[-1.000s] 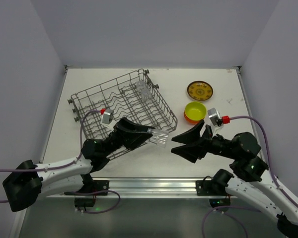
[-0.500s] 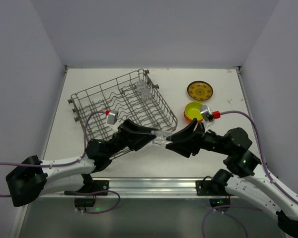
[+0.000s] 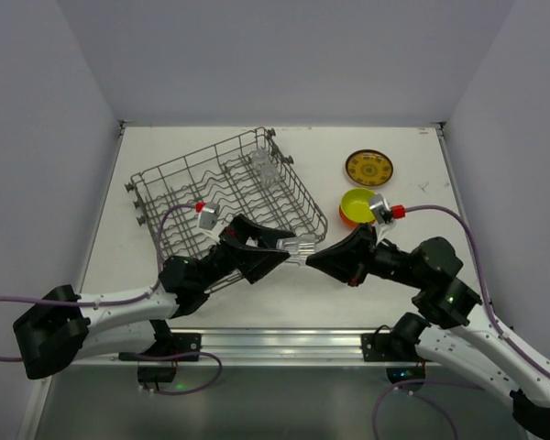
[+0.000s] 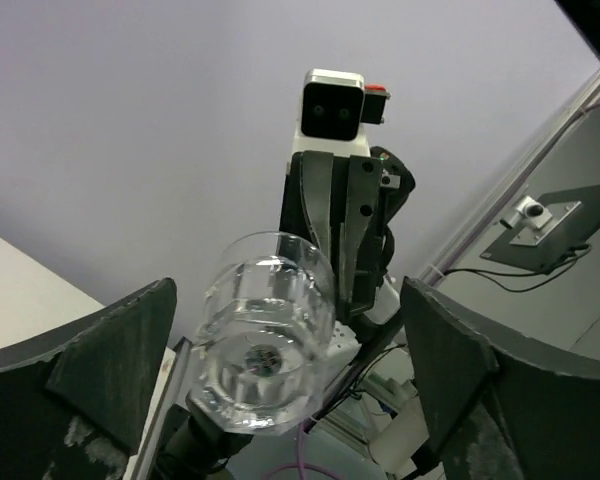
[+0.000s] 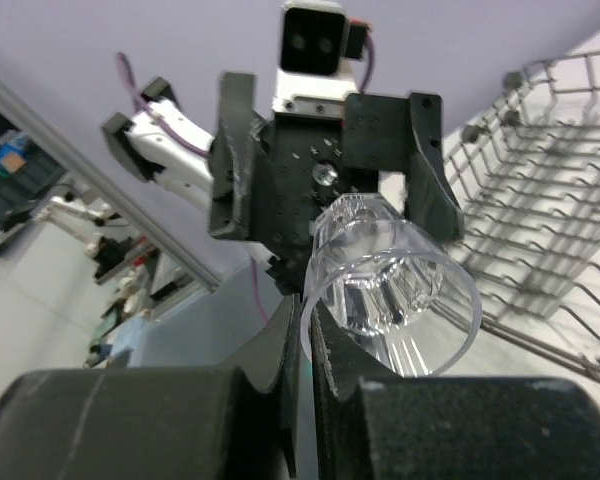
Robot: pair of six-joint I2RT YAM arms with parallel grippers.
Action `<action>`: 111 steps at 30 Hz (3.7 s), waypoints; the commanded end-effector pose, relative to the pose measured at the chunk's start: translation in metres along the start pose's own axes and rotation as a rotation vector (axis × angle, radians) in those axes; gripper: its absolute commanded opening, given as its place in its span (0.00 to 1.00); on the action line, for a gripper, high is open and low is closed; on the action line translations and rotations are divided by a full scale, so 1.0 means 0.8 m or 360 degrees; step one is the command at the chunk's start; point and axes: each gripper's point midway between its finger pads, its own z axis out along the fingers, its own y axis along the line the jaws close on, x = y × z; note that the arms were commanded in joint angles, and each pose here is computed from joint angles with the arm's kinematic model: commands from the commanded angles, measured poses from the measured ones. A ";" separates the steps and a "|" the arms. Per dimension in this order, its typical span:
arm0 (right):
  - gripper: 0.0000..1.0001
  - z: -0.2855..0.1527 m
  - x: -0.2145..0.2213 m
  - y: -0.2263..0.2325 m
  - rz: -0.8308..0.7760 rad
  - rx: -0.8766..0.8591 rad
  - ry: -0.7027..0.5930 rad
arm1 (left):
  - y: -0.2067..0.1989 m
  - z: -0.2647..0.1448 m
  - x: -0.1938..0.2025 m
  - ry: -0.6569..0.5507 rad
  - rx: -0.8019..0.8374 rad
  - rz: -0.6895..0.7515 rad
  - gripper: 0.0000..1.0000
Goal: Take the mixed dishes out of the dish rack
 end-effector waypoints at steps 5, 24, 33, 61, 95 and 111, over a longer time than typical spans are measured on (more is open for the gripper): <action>0.00 -0.064 -0.030 -0.104 0.0009 0.0981 -0.0193 | 0.069 0.012 -0.039 -0.0058 -0.0696 0.0209 1.00; 0.00 -0.211 0.037 -0.257 0.0180 0.2417 0.0608 | 0.094 -0.098 -0.079 -0.0016 -0.1310 0.0515 1.00; 0.00 -0.198 0.075 -0.303 0.0333 0.2342 0.0831 | 0.101 -0.108 -0.065 0.0108 -0.1336 0.0569 1.00; 0.05 -0.226 0.168 -0.335 0.0679 0.2537 0.1064 | 0.106 -0.113 -0.069 0.0232 -0.1397 0.0744 1.00; 0.24 -0.208 0.119 -0.332 0.0533 0.2470 0.0874 | 0.123 -0.116 -0.056 0.0268 -0.1426 0.0744 1.00; 0.55 -0.226 0.000 -0.248 0.0208 0.2400 0.0215 | 0.155 -0.097 -0.086 0.0261 -0.1703 0.0944 1.00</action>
